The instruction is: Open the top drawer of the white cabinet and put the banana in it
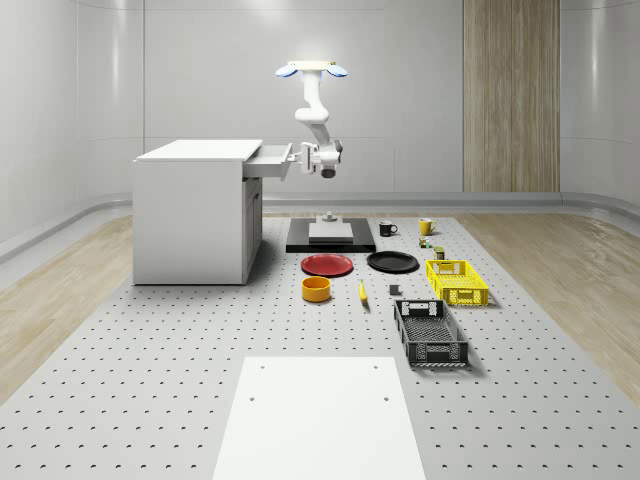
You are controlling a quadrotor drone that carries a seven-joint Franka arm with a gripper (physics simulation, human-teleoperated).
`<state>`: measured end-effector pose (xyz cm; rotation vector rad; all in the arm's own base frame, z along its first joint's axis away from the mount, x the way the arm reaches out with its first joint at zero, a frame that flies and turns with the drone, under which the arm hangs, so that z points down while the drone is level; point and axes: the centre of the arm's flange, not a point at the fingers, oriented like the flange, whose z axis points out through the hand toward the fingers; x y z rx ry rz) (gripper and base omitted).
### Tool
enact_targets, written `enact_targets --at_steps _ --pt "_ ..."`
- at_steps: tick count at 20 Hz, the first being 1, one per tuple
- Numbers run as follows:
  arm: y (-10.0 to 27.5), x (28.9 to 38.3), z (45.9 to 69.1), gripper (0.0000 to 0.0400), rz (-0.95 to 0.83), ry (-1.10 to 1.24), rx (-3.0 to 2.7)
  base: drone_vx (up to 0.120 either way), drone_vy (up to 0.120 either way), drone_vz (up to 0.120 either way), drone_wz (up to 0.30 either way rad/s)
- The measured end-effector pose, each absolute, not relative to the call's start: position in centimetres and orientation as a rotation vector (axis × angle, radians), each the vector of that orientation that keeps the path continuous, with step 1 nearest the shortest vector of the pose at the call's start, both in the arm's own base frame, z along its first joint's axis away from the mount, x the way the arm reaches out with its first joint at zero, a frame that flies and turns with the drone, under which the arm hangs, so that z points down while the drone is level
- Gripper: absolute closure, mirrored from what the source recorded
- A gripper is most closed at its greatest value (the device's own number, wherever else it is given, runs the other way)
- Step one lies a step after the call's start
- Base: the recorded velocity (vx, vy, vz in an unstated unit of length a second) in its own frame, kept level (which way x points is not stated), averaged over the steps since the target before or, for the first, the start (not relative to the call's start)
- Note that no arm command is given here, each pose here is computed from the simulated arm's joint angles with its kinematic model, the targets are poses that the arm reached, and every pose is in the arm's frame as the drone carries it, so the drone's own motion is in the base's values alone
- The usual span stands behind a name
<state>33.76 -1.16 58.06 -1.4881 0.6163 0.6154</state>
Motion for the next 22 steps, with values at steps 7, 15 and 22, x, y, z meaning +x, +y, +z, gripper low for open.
enact_targets --at_steps 7,15,22 --pt "-4.7 33.78 58.0 0.0291 0.613 0.612 -1.485 0.0 0.0 0.0 0.0" --pt "-6.8 33.83 58.0 0.0084 0.613 0.611 -1.484 0.0 0.0 0.0 0.0" --pt "-7.2 33.85 57.9 0.0015 0.613 0.611 -1.484 0.0 0.0 0.0 0.0"
